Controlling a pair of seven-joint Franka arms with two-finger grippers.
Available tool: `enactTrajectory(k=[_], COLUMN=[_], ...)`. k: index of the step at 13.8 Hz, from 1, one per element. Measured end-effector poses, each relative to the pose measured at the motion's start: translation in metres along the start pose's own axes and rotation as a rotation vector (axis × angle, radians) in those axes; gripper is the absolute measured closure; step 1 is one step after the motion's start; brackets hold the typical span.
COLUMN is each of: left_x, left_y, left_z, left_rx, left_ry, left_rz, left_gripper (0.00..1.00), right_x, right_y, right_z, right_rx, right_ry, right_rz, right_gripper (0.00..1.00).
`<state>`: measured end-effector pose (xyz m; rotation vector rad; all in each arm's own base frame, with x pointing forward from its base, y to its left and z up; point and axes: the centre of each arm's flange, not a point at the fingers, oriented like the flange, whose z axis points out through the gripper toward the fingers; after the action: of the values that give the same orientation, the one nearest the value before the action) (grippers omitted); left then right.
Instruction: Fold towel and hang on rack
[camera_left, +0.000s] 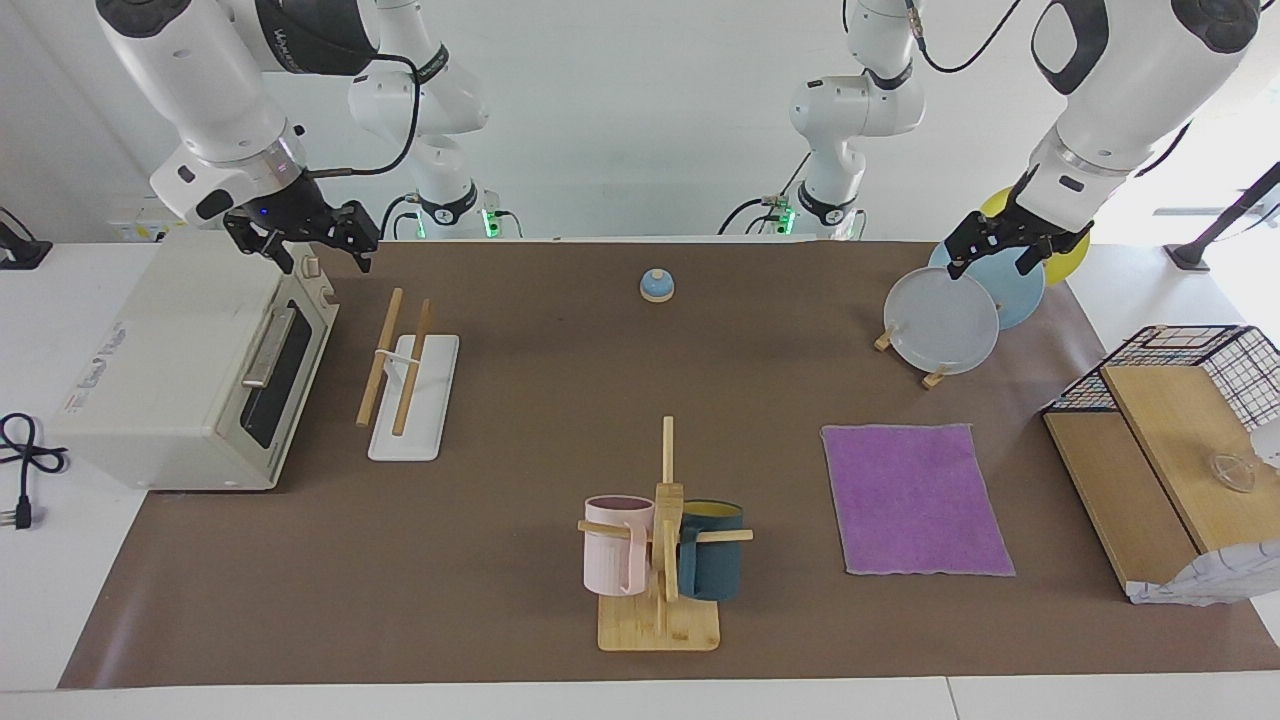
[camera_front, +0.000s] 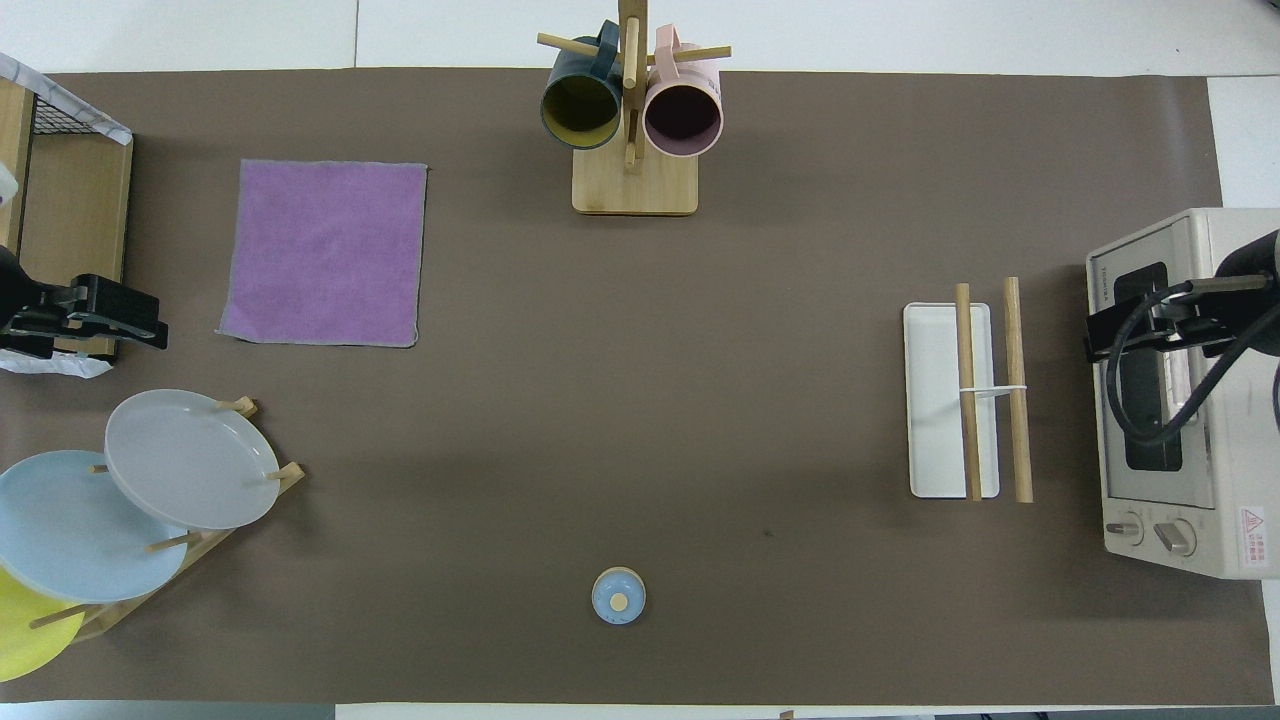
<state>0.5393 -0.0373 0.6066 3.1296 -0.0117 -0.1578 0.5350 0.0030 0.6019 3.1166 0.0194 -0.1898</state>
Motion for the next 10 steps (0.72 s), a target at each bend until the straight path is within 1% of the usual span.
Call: enactTrajectory(k=[4,10], left_x=[0.0007,0.0074], left_y=[-0.0015,-0.0076], left_z=[-0.0005,-0.0003], left_rx=[-0.001,-0.004], left_ry=[0.005,0.056], left_rz=[-0.003,-0.015], left_gripper=[0.0,0.0], right_x=[0.0,-0.0002], right_y=[0.0,0.0], right_z=[0.0,-0.0003], right_rx=[0.0,0.0], right_ry=[0.0,0.001], right_rz=[0.0,0.0], right_gripper=[0.0,0.0])
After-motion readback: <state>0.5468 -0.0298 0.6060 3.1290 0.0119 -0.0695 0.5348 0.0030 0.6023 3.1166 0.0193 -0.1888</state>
